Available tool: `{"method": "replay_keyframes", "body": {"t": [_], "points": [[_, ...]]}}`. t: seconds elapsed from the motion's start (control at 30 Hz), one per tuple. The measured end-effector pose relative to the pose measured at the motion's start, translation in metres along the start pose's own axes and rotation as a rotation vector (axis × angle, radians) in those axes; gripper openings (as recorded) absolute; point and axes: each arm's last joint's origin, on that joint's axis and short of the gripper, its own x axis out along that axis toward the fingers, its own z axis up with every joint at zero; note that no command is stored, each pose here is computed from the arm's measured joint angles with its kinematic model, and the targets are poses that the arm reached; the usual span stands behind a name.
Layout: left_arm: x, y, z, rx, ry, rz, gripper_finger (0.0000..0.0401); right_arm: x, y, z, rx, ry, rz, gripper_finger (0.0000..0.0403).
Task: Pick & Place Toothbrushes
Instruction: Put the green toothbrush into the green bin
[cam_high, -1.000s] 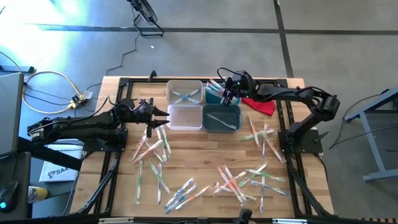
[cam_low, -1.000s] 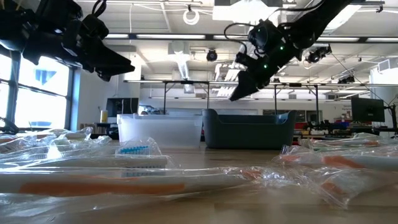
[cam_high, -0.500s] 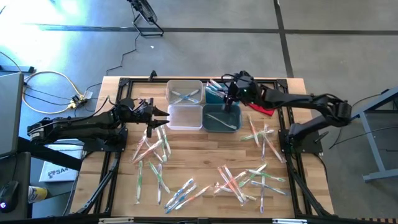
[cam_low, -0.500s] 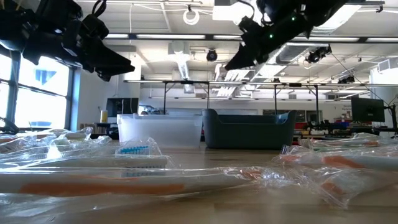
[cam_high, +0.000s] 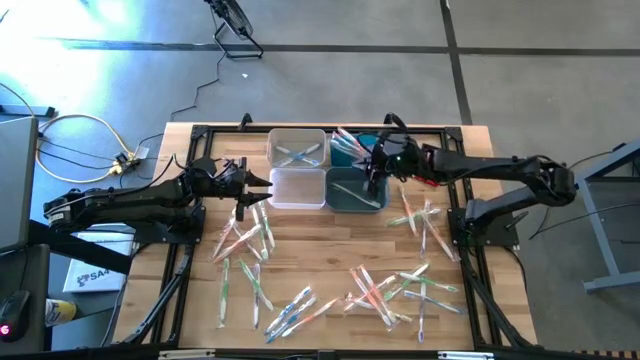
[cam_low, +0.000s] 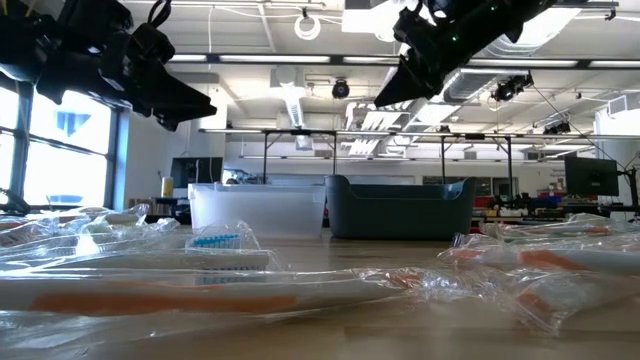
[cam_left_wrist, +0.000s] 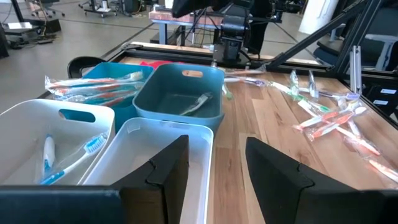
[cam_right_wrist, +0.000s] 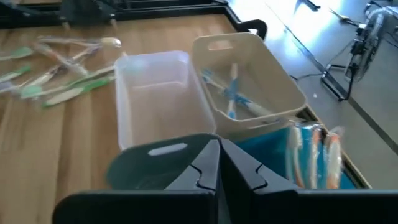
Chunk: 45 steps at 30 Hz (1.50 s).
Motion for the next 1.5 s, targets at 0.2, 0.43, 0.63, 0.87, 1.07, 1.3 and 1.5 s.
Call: {"method": "replay_keyframes", "body": {"t": [0.2,0.43,0.63,0.87,1.07,1.3,1.5], "points": [[0.000,0.000,0.000,-0.002,-0.001,0.000,0.0157,-0.001,0.013,0.001,-0.023,-0.004,0.040,0.0003],[0.000,0.000,0.003,0.013,-0.032,0.008,0.0157,-0.002,0.023,0.001,-0.030,-0.011,0.070,0.0003],[0.000,0.002,0.005,0.012,-0.049,0.083,0.0157,-0.002,0.025,0.001,0.131,-0.005,0.076,0.0003],[0.000,0.003,0.004,-0.017,-0.041,0.095,0.0157,-0.003,0.023,-0.006,0.230,0.054,-0.058,0.0003],[0.000,0.003,0.002,0.004,-0.022,0.117,0.0157,-0.004,0.022,-0.020,0.376,0.189,-0.119,0.0003],[0.000,0.003,0.002,0.014,-0.022,0.118,0.0157,-0.012,0.029,-0.039,0.476,0.389,-0.169,0.0003],[0.000,0.003,0.002,0.015,-0.022,0.118,0.0157,-0.021,0.029,-0.055,0.536,0.559,-0.242,0.0003]]}}
